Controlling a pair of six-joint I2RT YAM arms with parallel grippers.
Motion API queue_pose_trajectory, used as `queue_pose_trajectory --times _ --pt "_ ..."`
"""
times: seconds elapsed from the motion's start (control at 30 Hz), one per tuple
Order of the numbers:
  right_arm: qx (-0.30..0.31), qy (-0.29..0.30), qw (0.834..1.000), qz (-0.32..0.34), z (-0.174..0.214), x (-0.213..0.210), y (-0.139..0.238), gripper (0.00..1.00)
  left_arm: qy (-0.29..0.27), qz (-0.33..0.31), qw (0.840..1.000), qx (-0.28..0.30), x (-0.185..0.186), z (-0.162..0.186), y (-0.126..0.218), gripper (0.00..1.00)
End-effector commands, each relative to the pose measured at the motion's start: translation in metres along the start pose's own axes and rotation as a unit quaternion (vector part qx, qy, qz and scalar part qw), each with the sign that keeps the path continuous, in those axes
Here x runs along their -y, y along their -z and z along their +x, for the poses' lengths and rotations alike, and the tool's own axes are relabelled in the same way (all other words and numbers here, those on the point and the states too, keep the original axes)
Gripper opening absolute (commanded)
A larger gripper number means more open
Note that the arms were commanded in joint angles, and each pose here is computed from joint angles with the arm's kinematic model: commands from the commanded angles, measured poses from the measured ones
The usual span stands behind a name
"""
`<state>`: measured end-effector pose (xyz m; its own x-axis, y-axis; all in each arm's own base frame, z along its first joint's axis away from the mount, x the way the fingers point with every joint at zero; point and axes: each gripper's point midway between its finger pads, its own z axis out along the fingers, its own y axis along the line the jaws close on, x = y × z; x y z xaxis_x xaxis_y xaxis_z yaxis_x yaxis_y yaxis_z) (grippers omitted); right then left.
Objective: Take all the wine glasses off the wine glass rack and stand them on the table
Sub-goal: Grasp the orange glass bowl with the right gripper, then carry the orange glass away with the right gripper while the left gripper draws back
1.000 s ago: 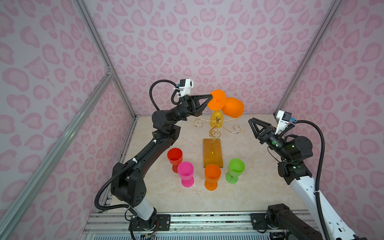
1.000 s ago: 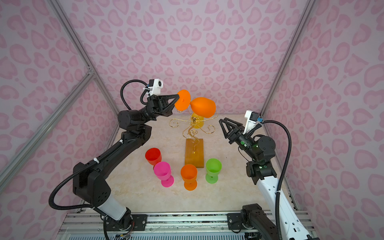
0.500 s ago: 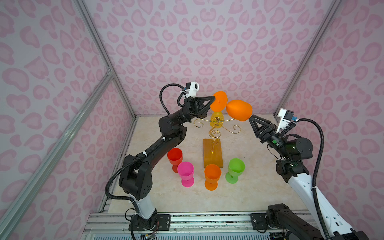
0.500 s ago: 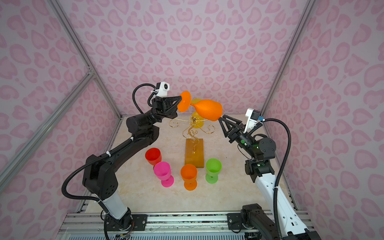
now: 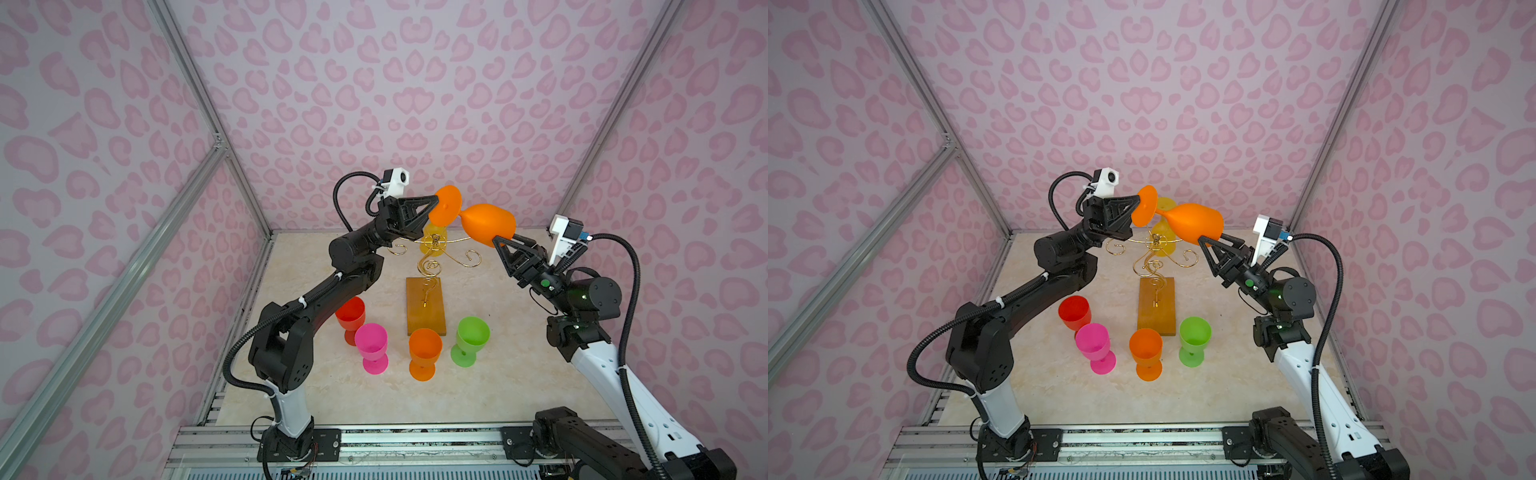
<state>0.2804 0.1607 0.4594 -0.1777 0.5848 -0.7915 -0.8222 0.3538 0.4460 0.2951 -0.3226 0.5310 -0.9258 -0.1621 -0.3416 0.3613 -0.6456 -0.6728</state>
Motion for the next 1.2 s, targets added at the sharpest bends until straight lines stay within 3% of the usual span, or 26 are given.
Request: queue_pose_trajectory --times 0.0,0.1,0.53,1.03,1.17 --pt "0.006 0.018 0.999 -0.033 -0.003 -0.015 0.0 0.45 0.005 0.023 1.0 -0.003 0.009 0.002 -0.001 0.06" --pt "0.005 0.022 0.999 -0.038 -0.002 -0.018 0.0 0.38 0.013 0.024 1.0 0.002 0.007 0.0 -0.001 0.08" --pt "0.018 0.029 0.998 -0.059 -0.004 -0.028 0.005 0.26 0.059 0.032 0.997 0.031 -0.007 -0.011 0.002 0.16" --pt "0.041 0.016 0.996 -0.077 -0.012 -0.033 0.004 0.11 0.066 0.033 0.997 0.035 -0.009 -0.012 0.002 0.35" --pt "0.046 0.02 0.996 -0.079 -0.015 -0.037 0.006 0.08 0.066 0.034 0.997 0.037 -0.01 -0.012 0.003 0.35"
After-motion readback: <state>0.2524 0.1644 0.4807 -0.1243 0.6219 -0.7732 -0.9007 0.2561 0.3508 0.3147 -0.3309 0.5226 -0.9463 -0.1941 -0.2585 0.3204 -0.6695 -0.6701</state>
